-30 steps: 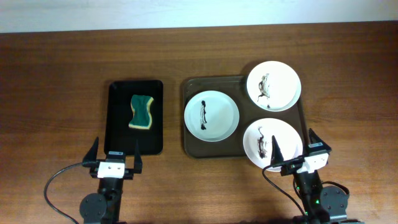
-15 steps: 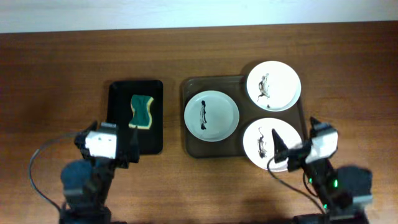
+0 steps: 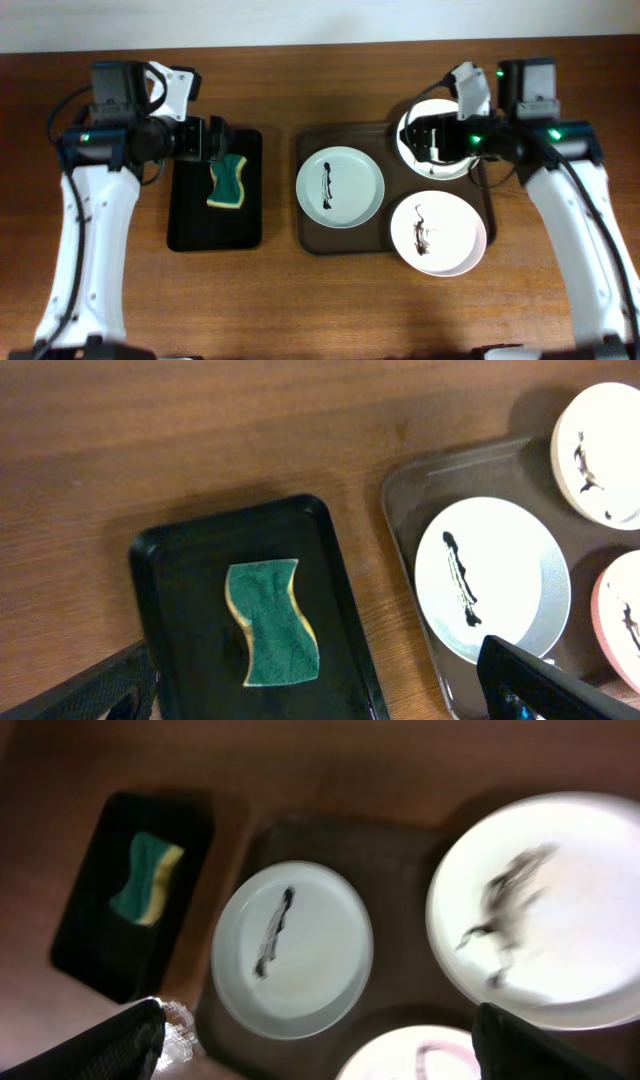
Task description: Clean dirty plates on tray and stack at the side
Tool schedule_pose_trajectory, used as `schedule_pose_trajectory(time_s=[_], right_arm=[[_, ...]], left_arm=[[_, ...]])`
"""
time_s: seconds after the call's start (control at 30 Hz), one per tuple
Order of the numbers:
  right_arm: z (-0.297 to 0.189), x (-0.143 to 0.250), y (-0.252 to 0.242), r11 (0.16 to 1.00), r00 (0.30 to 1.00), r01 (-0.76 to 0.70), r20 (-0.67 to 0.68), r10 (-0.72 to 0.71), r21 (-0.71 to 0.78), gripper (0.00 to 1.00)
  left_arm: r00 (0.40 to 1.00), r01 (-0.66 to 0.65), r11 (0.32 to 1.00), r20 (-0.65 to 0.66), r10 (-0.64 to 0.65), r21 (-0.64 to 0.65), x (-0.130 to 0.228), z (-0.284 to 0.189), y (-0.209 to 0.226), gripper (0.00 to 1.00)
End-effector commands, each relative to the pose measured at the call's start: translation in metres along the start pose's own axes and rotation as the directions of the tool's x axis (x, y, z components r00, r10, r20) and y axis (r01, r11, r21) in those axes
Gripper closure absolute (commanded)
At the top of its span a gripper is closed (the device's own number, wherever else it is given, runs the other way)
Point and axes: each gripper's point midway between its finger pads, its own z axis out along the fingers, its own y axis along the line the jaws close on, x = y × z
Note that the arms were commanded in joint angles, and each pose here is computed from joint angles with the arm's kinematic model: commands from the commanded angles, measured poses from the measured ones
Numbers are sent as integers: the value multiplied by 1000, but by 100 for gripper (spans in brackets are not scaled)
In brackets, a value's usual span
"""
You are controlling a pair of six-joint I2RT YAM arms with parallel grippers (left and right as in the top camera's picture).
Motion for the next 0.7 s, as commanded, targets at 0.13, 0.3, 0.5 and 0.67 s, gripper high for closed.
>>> schedule_pose_trajectory(time_s=[0.13,0.3,0.5,0.67], right_arm=[[105,45,-35,969,936,-221,-255,242,108,29],[158,79,-44,940,894,-220,-331,301,260,52],[198,107,-48,930,858,-230,-391,333,287,67],[204,116,-56,913,843,-242,-396,365,327,79]], left_arm=[[987,131,991,-95,-131,-2,11,43,14,0],[951,268,960,-136,-277,-78,22,63,29,12],[940,280,956,-178,-290,-83,31,86,34,13],[928,288,953,-220,-301,-89,41,102,38,14]])
